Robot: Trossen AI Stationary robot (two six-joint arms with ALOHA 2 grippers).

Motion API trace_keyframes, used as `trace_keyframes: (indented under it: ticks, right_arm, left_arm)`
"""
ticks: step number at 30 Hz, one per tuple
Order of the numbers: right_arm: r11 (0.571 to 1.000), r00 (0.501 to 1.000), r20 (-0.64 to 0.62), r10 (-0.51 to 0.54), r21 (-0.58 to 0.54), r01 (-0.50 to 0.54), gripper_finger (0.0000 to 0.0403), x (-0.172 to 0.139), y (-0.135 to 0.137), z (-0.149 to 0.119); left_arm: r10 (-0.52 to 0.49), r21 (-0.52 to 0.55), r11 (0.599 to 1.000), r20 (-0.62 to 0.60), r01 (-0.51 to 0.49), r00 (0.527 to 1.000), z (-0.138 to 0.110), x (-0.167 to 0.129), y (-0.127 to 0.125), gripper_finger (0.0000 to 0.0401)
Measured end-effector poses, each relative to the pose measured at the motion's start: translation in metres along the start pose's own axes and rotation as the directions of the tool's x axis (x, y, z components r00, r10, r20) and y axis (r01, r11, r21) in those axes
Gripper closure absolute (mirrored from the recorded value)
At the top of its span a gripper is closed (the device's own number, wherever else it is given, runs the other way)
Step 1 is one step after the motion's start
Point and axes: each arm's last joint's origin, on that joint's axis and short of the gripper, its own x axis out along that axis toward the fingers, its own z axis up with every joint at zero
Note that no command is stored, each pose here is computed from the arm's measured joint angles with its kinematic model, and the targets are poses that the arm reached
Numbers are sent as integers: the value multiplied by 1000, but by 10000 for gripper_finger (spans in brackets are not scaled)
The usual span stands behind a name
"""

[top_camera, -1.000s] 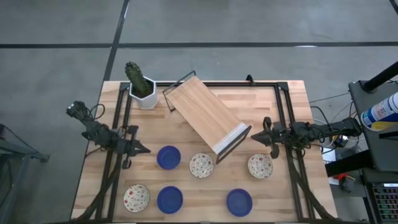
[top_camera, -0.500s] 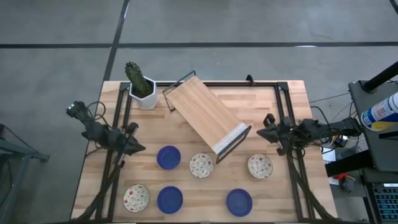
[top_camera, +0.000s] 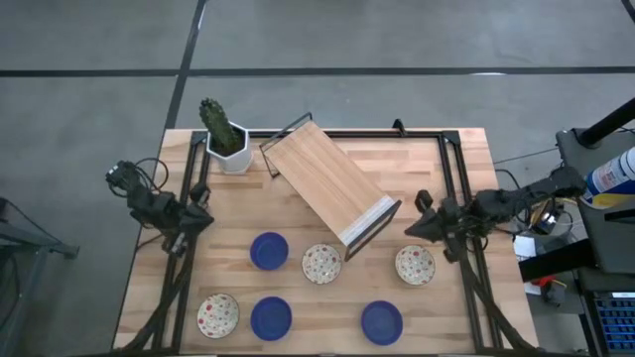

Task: Pick & Place Mini bowls
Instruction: Put the top right white patterned bowl on the shelf

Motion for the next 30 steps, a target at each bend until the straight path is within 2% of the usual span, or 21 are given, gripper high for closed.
trace_keyframes:
  ticks: [3,6,10,13,15,18,21,23,26,30]
  right_arm:
    - [997,971,-233,-61,20,68,394,16,12,12]
    - [985,887,-449,-106,76,156,394,32,24,19]
    - [960,793,-598,-116,137,244,394,57,44,24]
    - [943,705,-696,-133,131,307,394,76,61,26]
    - [923,609,-776,-164,98,373,394,85,71,23]
    - [884,422,-889,-178,44,465,394,101,87,15]
    - [818,154,-967,-204,-81,570,394,112,97,1]
    - [782,0,-976,-216,-173,599,394,121,102,-7]
    - [782,-166,-959,-228,-282,556,383,133,110,-22]
    - [785,-326,-909,-262,-397,477,344,143,116,-38]
  left_arm:
    - [-9,19,1000,43,8,999,4,1,0,401]
    - [-39,33,999,55,37,998,5,2,-1,401]
    - [-49,38,998,50,47,998,4,2,-2,401]
    - [-50,41,998,43,48,998,3,2,-2,401]
    - [-54,41,998,45,52,998,3,3,-3,401]
    - [-61,42,997,43,60,997,3,3,-3,401]
    - [-62,41,997,44,60,997,3,4,-3,401]
    - [-66,45,997,48,64,997,3,4,-3,401]
    - [-65,47,997,76,61,995,6,4,-3,401]
    - [-82,43,996,96,78,992,7,5,-4,401]
